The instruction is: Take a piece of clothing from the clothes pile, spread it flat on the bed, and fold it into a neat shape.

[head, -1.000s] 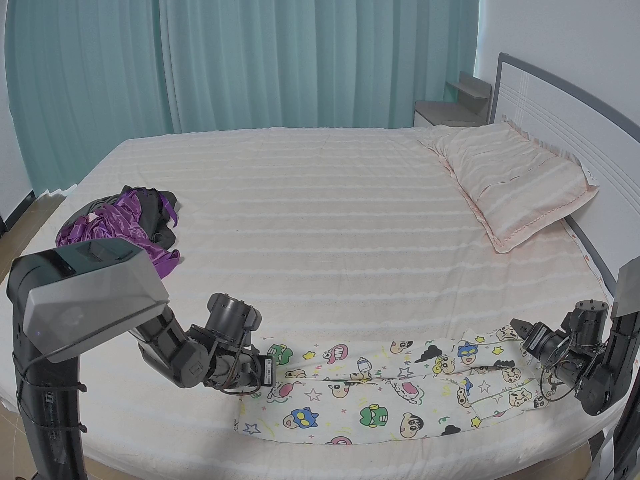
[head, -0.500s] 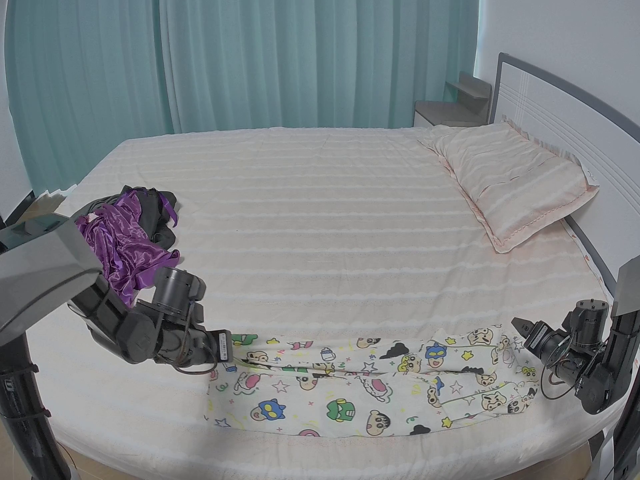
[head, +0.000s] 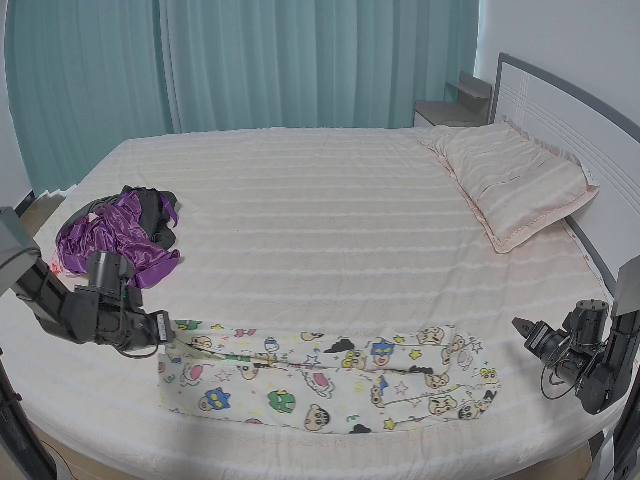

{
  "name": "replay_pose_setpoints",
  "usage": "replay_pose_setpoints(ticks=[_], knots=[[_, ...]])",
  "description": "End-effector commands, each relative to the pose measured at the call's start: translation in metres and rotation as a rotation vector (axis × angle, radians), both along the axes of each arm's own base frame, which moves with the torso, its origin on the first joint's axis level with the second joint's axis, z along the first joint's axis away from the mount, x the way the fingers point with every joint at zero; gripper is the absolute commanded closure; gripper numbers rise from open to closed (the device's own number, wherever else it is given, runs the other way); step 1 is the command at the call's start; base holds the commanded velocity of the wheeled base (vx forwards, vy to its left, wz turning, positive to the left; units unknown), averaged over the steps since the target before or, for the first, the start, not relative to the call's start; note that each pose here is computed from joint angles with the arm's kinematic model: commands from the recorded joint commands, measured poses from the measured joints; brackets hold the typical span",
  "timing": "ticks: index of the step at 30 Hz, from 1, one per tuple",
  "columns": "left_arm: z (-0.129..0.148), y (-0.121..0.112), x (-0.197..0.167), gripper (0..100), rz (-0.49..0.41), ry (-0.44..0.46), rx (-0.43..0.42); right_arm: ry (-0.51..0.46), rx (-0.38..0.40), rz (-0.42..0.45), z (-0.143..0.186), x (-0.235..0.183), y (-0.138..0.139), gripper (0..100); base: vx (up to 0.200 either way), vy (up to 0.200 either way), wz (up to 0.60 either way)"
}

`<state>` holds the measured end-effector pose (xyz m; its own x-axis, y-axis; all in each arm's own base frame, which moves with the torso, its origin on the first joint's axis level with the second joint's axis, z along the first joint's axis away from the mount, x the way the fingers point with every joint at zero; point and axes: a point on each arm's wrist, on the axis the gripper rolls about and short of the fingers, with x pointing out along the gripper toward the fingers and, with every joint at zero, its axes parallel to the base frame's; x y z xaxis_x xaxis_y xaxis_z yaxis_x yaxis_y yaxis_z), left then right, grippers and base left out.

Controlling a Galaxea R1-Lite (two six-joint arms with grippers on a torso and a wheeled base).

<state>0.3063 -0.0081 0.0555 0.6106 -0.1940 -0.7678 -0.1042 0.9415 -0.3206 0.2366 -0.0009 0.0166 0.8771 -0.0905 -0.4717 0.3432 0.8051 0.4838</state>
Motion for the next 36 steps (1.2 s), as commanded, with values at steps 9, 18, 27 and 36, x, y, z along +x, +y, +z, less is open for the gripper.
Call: replay_pose_setpoints(ticks=[9,18,27,36], knots=[[0.048,0.106,-0.025,100,0.217,-0.09,-0.008,0.0,0.0,0.002,0.0,0.0,0.001,0,0.0,0.0,0.0],[0.075,0.078,-0.027,100,0.151,-0.051,-0.018,0.0,0.0,0.002,0.0,0.0,0.001,0,0.0,0.0,0.0],[0.094,-0.039,-0.013,100,0.109,-0.065,0.003,0.0,0.0,0.002,0.0,0.0,0.001,0,0.0,0.0,0.0],[0.1,-0.17,-0.001,100,-0.042,-0.063,-0.079,0.0,0.0,0.002,0.0,0.0,0.001,0,0.0,0.0,0.0]])
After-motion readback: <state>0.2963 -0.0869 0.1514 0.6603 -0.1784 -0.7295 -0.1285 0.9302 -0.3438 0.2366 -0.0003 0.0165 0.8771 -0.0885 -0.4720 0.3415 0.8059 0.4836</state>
